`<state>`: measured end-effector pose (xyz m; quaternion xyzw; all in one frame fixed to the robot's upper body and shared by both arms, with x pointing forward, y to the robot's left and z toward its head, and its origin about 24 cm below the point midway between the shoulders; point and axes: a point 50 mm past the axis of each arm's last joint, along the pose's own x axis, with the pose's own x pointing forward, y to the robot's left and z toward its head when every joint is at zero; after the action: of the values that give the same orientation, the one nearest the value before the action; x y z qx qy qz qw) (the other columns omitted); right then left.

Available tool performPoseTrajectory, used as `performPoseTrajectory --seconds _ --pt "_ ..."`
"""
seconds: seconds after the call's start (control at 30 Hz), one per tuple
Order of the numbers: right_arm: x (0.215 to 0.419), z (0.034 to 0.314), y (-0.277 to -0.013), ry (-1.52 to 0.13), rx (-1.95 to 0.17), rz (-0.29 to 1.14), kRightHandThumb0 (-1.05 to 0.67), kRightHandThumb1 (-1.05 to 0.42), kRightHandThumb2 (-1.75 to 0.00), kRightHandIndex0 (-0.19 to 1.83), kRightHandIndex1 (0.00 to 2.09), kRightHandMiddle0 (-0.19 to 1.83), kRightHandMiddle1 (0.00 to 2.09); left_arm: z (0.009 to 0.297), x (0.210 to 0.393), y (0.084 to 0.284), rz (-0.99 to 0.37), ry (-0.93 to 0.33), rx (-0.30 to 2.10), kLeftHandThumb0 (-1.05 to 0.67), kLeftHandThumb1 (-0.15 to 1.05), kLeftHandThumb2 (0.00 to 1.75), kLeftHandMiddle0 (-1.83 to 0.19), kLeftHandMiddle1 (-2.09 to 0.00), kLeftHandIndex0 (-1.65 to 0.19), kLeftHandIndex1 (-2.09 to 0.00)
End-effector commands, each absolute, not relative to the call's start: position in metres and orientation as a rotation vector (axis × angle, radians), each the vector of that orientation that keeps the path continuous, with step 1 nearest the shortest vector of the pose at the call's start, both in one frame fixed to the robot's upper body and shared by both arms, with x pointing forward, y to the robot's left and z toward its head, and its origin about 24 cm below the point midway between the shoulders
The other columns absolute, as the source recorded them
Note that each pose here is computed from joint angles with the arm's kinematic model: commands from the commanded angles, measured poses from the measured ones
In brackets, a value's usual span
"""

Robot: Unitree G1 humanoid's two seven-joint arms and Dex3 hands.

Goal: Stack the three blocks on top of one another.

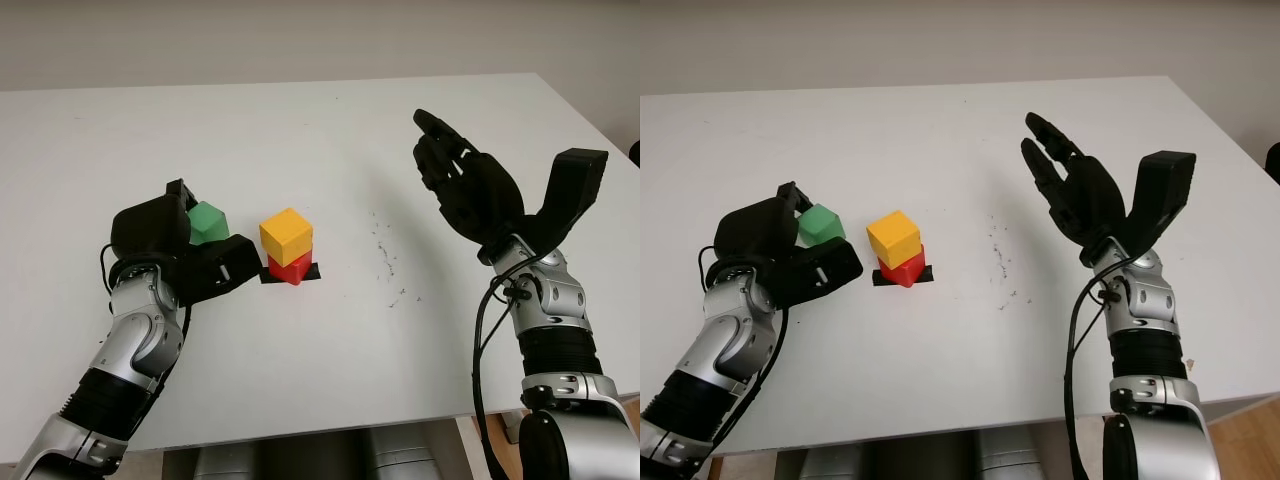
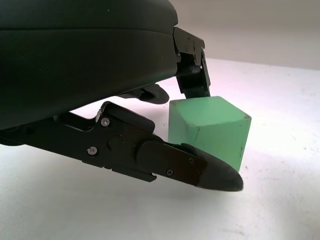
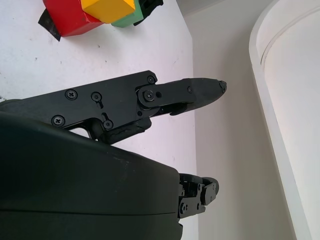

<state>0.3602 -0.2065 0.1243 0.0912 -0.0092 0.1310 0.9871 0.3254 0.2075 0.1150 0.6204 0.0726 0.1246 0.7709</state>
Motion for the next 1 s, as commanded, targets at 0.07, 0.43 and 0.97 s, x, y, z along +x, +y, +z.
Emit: performPoseTrajectory --seconds 0.07,0.43,0.97 --pt "0.359 0.128 -0.210 -0.036 0.173 0.260 -0.56 -1.05 -0.19 -0.11 0.04 0.05 0.23 0.113 0.326 0.210 0.298 0.118 1.331 -0.52 1.05 0.08 -0.42 -0.29 -0.33 -0.94" --pt "0.358 0.128 -0.210 -0.030 0.176 0.264 -0.53 -1.05 -0.20 -0.14 0.04 0.06 0.23 0.109 0.326 0.211 0.358 0.058 1.265 -0.37 1.05 0.09 -0.16 -0.95 -0.35 -1.04" --pt "0.358 0.126 -0.208 -0.016 0.176 0.253 -0.49 -1.05 -0.20 -0.12 0.06 0.09 0.24 0.135 0.318 0.214 0.289 -0.025 1.284 -0.32 1.03 0.05 -0.29 -0.56 -0.36 -1.28"
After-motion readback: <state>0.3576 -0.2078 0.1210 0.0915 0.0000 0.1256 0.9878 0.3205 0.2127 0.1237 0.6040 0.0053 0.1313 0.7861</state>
